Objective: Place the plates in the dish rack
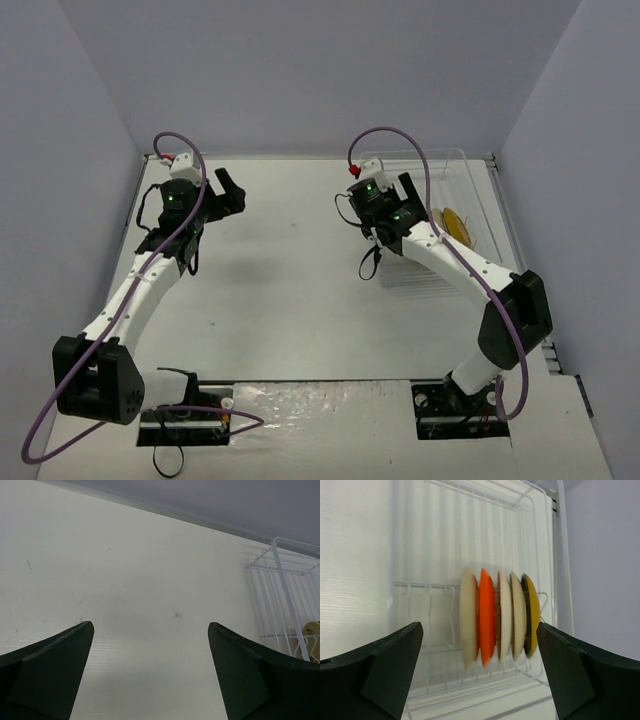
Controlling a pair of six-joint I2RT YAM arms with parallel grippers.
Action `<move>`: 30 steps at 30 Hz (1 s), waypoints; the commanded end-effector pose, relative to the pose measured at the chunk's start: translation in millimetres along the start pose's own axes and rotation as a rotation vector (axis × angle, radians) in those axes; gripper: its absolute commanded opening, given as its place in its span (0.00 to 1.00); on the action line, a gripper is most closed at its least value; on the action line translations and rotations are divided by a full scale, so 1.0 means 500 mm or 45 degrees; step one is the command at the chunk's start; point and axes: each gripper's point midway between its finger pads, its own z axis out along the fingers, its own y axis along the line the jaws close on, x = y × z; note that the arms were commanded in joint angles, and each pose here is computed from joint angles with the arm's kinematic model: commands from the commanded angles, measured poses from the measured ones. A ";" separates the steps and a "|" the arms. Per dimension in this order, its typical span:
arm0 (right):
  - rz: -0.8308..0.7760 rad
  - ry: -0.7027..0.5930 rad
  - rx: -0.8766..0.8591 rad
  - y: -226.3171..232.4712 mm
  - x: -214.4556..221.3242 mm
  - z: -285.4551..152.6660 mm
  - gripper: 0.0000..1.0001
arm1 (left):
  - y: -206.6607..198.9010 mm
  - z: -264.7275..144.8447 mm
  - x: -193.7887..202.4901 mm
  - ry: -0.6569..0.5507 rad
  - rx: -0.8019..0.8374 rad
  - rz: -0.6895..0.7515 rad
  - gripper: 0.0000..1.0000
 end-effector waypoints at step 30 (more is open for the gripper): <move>1.402 -0.379 0.466 -0.389 0.118 -0.084 1.00 | 0.070 -0.094 -0.084 -0.243 -0.239 0.017 0.97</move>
